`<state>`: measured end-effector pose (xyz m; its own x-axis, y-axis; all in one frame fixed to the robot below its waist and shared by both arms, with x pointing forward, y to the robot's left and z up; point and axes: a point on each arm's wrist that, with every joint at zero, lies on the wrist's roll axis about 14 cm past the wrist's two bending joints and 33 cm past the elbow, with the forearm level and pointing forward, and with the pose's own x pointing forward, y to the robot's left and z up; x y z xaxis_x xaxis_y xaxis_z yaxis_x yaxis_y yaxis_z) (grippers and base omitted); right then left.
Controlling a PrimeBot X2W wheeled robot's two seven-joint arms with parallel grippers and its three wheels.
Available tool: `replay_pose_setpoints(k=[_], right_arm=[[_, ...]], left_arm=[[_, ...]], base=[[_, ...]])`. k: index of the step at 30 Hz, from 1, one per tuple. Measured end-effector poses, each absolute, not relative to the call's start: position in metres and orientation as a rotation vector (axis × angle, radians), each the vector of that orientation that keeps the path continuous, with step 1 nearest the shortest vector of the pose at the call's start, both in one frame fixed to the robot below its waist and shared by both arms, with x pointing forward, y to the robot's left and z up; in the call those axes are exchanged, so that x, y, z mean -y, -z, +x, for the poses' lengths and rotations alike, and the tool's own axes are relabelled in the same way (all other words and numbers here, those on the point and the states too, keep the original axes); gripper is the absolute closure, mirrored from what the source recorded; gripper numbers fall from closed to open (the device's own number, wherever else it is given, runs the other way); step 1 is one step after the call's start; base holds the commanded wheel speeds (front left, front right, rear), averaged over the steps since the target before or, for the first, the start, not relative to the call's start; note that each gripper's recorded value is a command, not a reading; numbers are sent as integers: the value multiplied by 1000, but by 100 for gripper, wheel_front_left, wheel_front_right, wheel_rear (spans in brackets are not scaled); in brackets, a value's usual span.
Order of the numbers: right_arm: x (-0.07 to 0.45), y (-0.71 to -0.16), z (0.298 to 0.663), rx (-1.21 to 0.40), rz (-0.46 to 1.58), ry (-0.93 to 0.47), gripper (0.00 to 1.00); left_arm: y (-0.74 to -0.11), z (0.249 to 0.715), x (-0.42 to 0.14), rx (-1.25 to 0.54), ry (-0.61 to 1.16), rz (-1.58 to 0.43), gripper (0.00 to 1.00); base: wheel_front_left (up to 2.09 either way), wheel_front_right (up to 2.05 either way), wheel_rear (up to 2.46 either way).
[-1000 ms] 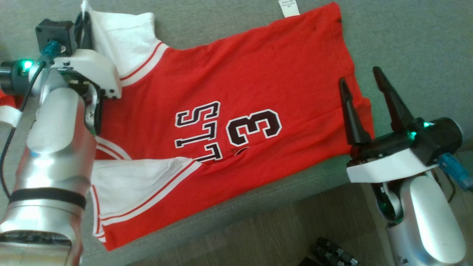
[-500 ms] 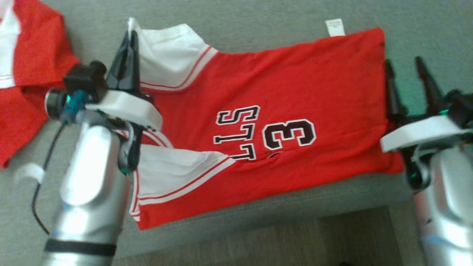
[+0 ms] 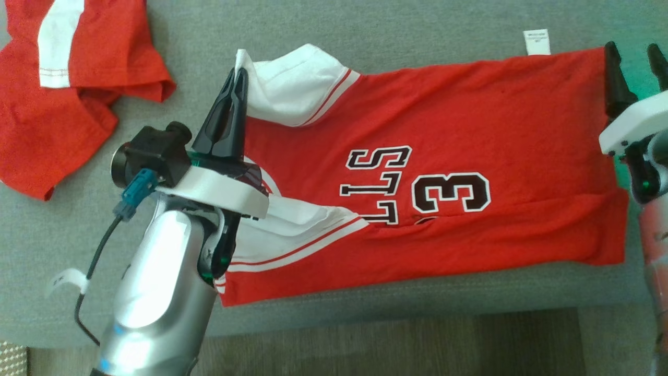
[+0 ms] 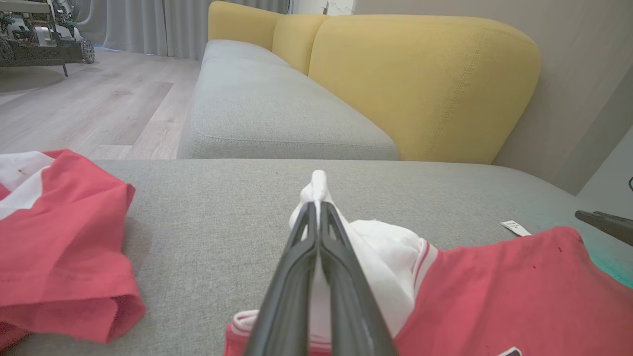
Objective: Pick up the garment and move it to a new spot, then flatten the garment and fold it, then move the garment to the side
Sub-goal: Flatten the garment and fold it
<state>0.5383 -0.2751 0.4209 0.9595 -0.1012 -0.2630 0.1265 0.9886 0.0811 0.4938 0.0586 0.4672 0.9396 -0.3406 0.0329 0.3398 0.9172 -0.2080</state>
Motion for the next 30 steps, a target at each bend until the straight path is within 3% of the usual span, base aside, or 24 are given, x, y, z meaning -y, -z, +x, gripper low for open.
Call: replay_pose_setpoints(k=[10,23,24,25,26,27,28,29,30], right_arm=[[276,-388,555,-406,54,96,0],[259,-377,556,-468,40,25,0],[259,-376,556,-472,37,22,9],[260,-376,557,-477,36,20,47],[259,-376,558,-484,36,19,66],[258,-376,558,-488,38,15,66],[256,-375,558,-495,37,9,92],[254,-375,558,-498,33,1,100],[252,-375,557,-500,25,-9,100]], left_arm=[[-459,498,-59,-14,349,-216,100],[-461,503,-59,-6,345,-215,100],[-461,503,-59,-7,345,-215,100],[-460,503,-59,-7,345,-215,100],[-460,503,-59,-8,344,-215,100],[-460,503,-59,-8,344,-214,100],[-459,503,-59,-10,343,-214,100],[-459,503,-59,-13,342,-213,100],[-458,502,-60,-16,341,-211,100]], base=[[0,0,0],[0,0,0],[0,0,0],[0,0,0],[0,0,0],[0,0,0],[0,0,0],[0,0,0],[0,0,0]])
